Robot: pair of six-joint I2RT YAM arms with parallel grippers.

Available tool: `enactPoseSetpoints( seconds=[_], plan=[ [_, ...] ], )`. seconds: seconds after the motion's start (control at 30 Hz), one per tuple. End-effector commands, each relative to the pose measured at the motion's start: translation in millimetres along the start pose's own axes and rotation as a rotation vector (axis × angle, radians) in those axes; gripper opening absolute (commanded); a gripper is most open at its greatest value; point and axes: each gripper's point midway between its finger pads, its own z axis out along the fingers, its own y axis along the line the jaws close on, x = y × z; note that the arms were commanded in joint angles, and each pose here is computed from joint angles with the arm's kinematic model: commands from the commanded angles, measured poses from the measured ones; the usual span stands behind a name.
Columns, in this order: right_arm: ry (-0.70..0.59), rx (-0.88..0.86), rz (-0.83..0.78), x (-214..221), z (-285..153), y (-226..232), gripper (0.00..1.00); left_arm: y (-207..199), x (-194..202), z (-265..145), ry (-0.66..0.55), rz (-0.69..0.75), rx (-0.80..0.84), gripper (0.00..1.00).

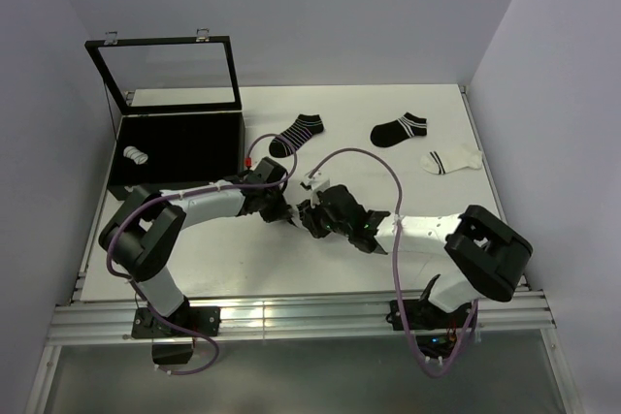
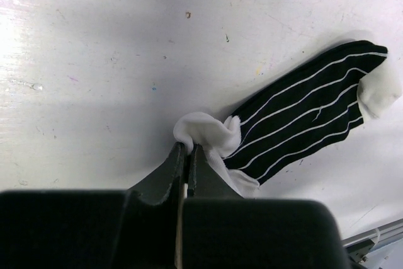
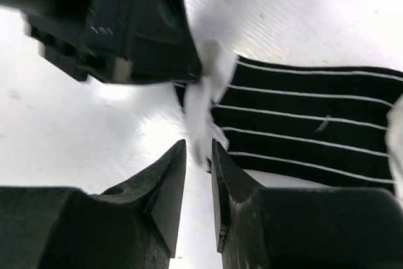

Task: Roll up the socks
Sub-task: Roll the sock at the center of the board.

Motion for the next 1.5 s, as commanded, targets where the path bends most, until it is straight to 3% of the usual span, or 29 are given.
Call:
enactPoseSetpoints(
  seconds=[0.0, 0.43, 1.13, 1.27, 1.4, 1.47],
  plan=[
    [-0.111, 0.097, -0.126, -20, 3, -11, 0.31, 13, 3, 1, 0.013, 0.042, -0.064, 0.00],
    [-0.111, 0.120, -0.299, -10, 20, 20, 0.38, 11, 6, 1, 0.030, 0.048, -0.056, 0.00],
    [0.089, 0.232, -0.279, 50, 55, -3, 0.38, 8, 9, -1, 0.042, 0.047, -0.035, 0.00],
    [0.141, 0.255, -0.237, 64, 55, -13, 0.28, 8, 9, -4, 0.040, 0.047, -0.032, 0.00],
    [0.171, 0.220, -0.177, 69, 55, -16, 0.02, 5, 7, -7, 0.033, 0.043, -0.020, 0.00],
    [0.184, 0.187, -0.153, 70, 55, -15, 0.00, 3, 5, -10, 0.026, 0.037, -0.011, 0.01]
  ],
)
